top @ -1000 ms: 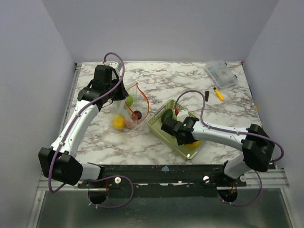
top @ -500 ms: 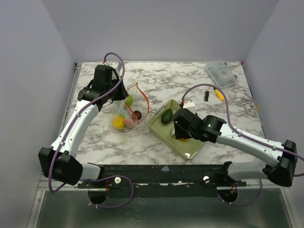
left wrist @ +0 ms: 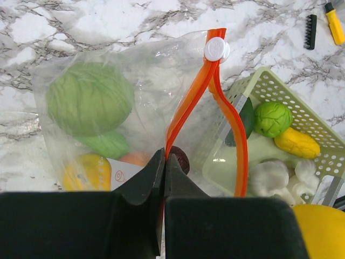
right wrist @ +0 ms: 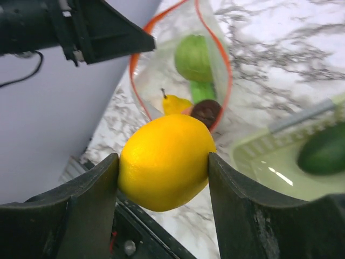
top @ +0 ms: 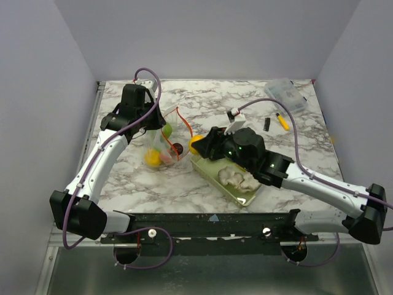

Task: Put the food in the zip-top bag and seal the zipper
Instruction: Place the fake fruit in the zipper food storage bag.

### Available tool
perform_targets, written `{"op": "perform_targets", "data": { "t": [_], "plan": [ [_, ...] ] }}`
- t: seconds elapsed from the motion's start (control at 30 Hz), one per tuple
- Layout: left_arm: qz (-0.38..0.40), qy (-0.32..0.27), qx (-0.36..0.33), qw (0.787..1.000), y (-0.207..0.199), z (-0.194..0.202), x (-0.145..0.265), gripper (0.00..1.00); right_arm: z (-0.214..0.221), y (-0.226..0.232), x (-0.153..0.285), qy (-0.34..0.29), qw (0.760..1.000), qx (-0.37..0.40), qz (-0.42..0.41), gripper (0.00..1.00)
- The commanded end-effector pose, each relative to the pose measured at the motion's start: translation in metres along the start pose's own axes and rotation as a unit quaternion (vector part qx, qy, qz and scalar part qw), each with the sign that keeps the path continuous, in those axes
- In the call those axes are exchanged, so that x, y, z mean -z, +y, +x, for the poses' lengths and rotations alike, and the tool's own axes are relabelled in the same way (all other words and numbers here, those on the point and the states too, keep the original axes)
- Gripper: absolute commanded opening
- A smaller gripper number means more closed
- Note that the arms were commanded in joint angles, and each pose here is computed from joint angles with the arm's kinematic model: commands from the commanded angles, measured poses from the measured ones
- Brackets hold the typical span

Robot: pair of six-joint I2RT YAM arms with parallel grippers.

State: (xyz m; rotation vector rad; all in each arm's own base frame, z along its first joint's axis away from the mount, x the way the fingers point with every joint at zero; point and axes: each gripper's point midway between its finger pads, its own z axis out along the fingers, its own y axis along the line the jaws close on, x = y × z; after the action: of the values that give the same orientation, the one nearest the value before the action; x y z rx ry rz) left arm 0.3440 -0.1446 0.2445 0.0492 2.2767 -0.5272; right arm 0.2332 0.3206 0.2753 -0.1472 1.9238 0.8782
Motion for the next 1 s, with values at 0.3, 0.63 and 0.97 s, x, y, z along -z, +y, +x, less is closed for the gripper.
{"op": "perform_targets", "data": {
  "t": [0.3, 0.63, 0.97],
  "plan": [
    [0.001, -0.006, 0.001, 1.000, 0.000, -0.003, 0.002, 0.00, -0.016, 0.046, -0.101, 0.061, 0.976, -0.146, -0.150, 0.01],
    [0.000, -0.008, 0.000, 1.000, 0.000, -0.003, 0.003, 0.00, 0.021, 0.042, -0.133, 0.123, 0.966, -0.159, -0.165, 0.71],
    [0.000, -0.009, 0.000, 1.000, 0.000, -0.004, 0.003, 0.00, 0.018, 0.043, -0.127, 0.122, 0.968, -0.138, -0.167, 0.86]
  ]
}}
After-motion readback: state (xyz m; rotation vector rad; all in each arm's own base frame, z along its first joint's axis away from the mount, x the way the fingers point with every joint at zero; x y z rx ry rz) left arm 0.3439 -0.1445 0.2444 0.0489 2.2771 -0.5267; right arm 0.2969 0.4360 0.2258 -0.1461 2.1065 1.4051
